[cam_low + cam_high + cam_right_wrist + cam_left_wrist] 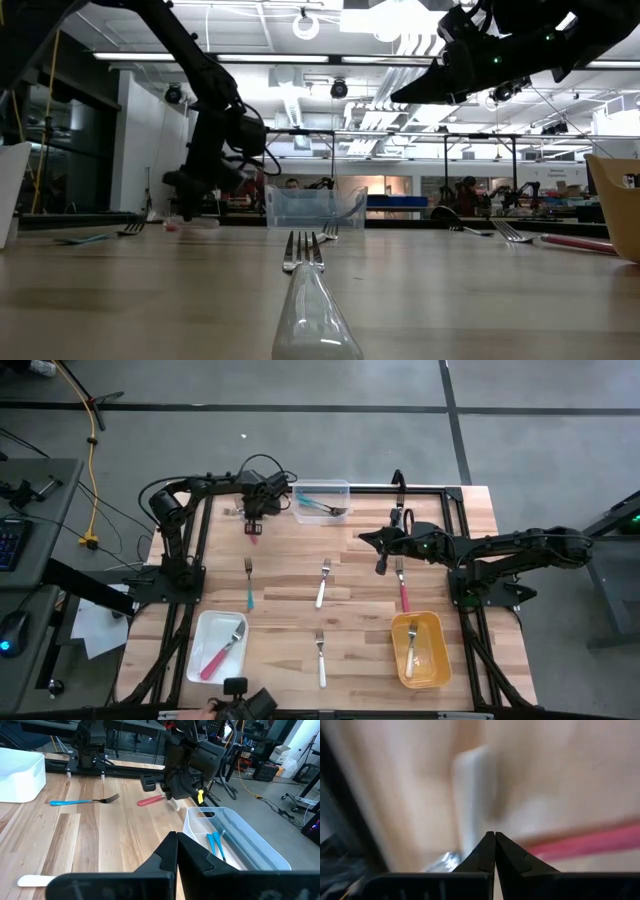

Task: Sort silverware by color (type)
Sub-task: Put the white fork into the yellow bin

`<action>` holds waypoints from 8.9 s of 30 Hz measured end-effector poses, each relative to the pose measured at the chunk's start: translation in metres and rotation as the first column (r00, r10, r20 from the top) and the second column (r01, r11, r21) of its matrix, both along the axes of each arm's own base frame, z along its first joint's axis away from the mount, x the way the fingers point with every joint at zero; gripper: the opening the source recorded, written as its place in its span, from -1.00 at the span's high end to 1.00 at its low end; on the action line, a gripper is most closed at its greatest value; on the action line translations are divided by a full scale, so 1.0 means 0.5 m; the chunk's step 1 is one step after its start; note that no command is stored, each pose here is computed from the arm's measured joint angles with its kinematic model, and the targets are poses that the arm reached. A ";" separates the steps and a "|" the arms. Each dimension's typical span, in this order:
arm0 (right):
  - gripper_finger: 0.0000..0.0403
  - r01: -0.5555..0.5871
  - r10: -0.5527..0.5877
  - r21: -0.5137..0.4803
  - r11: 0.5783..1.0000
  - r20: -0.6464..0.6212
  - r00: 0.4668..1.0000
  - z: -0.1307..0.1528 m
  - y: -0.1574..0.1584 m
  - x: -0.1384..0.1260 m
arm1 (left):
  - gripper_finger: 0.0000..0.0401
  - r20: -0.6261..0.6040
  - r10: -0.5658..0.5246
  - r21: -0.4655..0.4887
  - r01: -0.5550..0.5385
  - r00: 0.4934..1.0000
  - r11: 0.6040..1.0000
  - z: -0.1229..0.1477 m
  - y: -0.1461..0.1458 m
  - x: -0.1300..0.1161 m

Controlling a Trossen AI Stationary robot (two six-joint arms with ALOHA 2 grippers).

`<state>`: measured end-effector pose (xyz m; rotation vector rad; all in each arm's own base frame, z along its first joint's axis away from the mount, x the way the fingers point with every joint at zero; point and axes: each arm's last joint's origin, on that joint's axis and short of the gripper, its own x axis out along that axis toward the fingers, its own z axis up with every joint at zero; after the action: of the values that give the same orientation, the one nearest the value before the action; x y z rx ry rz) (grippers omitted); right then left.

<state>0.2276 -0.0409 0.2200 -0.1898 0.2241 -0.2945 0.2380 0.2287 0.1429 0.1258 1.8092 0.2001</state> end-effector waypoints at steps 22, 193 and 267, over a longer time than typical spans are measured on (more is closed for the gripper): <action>1.00 -0.011 0.011 -0.002 1.000 -0.001 1.000 0.000 0.001 0.000 | 0.41 0.052 0.357 0.118 -0.361 0.932 0.925 0.018 -0.010 -0.007; 1.00 -0.059 0.059 -0.010 0.998 0.010 0.998 0.003 0.003 0.001 | 0.76 0.024 -0.150 -0.079 0.152 0.988 0.985 -0.036 -0.171 0.120; 0.43 -0.044 0.058 0.194 0.980 -0.067 0.996 -0.127 0.079 0.072 | 0.89 0.433 -0.001 -0.047 0.023 0.902 0.999 0.092 -0.193 0.084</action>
<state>0.2637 -0.0013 0.1563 -0.0143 0.3171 -0.2137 0.2799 0.1321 0.1887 0.0504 1.3666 0.1579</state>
